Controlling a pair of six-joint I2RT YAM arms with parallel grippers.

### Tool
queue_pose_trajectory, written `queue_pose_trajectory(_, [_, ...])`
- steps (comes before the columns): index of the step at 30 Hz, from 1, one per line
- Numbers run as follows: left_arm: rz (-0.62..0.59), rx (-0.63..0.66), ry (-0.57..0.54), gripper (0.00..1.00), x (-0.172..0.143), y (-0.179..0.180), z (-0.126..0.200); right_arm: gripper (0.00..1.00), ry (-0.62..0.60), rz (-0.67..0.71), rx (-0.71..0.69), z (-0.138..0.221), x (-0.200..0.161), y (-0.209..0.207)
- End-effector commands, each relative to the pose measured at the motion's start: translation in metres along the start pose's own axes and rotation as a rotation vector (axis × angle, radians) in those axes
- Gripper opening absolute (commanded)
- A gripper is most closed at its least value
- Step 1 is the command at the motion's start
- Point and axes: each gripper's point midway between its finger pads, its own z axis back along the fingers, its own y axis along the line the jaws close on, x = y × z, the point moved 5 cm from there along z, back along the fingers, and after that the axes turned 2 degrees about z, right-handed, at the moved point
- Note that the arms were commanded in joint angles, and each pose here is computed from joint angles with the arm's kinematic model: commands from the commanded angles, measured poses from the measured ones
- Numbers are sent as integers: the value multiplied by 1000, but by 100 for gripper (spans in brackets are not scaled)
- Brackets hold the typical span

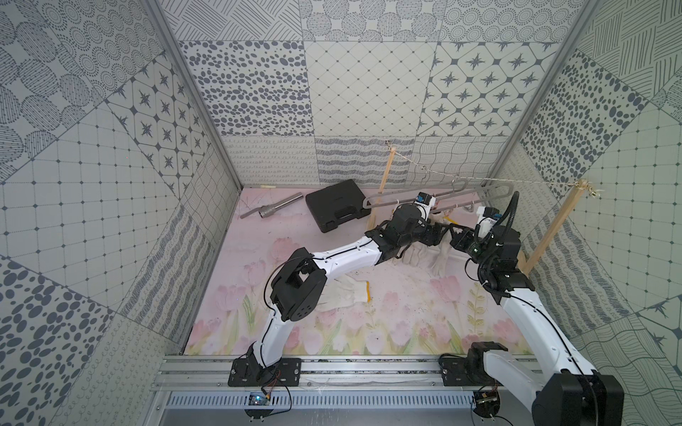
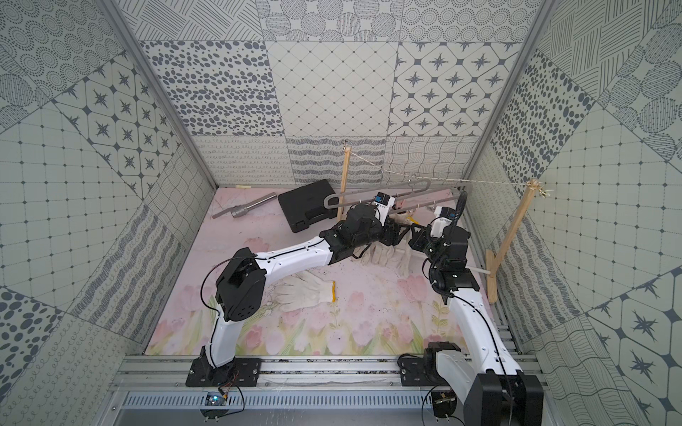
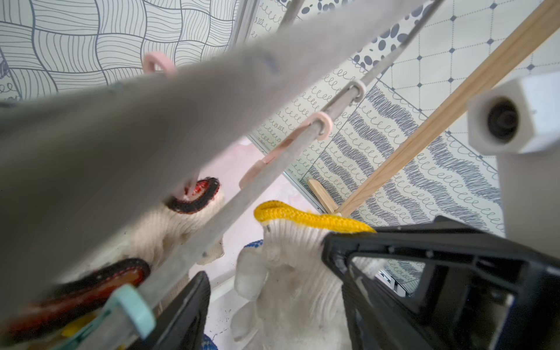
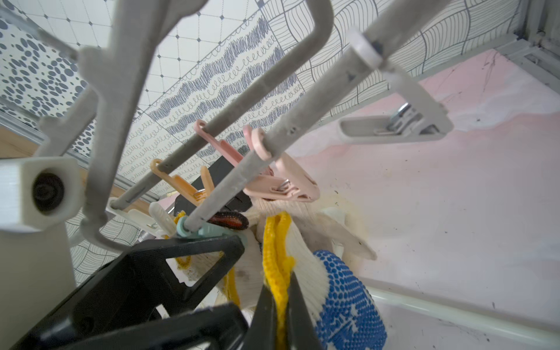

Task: Clip the gloves onto a hanger to dry
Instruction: Adjust the hanger on the clothesline.

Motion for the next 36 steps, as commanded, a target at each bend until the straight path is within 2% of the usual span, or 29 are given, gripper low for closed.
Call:
queue_pose_trajectory(1, [32,36,-40,70,9,2,5,0,-11,1,-74,13,-4,-9])
queue_pose_trajectory(5, [21,10,-35,68,9,-2,7,0,28,-20,-145,22,-20,-21])
queue_pose_trajectory(9, [-5,-65,-44,63,5,-10,16,0,51,-31,-144,27,-29,-26])
queue_pose_trajectory(13, [-111,-189,-31,62,-9,-35,39,0,63,-20,-131,32,-31,-25])
queue_pose_trajectory(18, [-205,-215,-12,61,-24,-56,75,1,70,-6,-100,38,-35,-21])
queue_pose_trajectory(23, [-181,-116,-18,60,-32,-42,109,1,85,-8,-87,41,-41,-21])
queue_pose_trajectory(27, [-185,-1,-29,67,-35,-19,144,2,93,-3,-85,43,-41,-20])
queue_pose_trajectory(32, [-135,52,6,70,-37,9,177,3,86,-18,-82,43,-43,-22])
queue_pose_trajectory(36, [-162,86,6,69,-34,23,198,3,91,-31,-65,39,-43,-21])
